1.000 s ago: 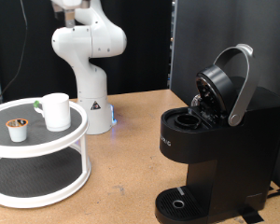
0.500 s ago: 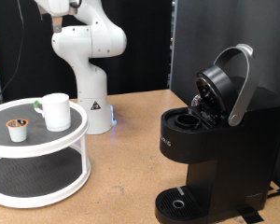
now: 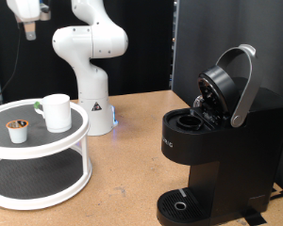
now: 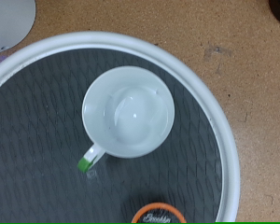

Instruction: Make a cup of coffee with the keurig machine

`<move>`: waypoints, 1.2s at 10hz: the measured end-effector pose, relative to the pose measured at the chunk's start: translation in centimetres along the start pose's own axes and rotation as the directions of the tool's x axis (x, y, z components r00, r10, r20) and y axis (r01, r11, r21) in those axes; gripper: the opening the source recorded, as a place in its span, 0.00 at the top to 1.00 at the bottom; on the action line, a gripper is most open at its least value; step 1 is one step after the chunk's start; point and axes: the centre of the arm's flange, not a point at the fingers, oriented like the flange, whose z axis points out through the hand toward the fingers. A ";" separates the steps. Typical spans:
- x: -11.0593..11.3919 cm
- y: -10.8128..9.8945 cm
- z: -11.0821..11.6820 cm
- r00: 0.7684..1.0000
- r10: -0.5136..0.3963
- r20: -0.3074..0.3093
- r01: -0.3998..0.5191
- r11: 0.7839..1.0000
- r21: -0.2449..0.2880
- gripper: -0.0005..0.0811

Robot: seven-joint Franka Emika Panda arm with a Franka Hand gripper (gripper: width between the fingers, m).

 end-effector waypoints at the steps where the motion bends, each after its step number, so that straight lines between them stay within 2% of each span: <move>1: -0.2 0.7 -0.1 1.000 0.004 0.004 -0.004 1.000 0.006 0.01; 3: -0.2 0.7 0.1 1.000 0.002 0.005 -0.002 1.000 0.010 0.01; 5: -0.3 1.0 0.3 1.000 0.009 -0.007 -0.009 1.000 -0.009 0.01; 7: -0.3 2.1 0.7 0.999 0.032 -0.009 -0.032 0.999 -0.020 0.01; 12: 0.0 5.4 1.8 0.998 0.050 0.032 -0.050 0.999 -0.004 0.01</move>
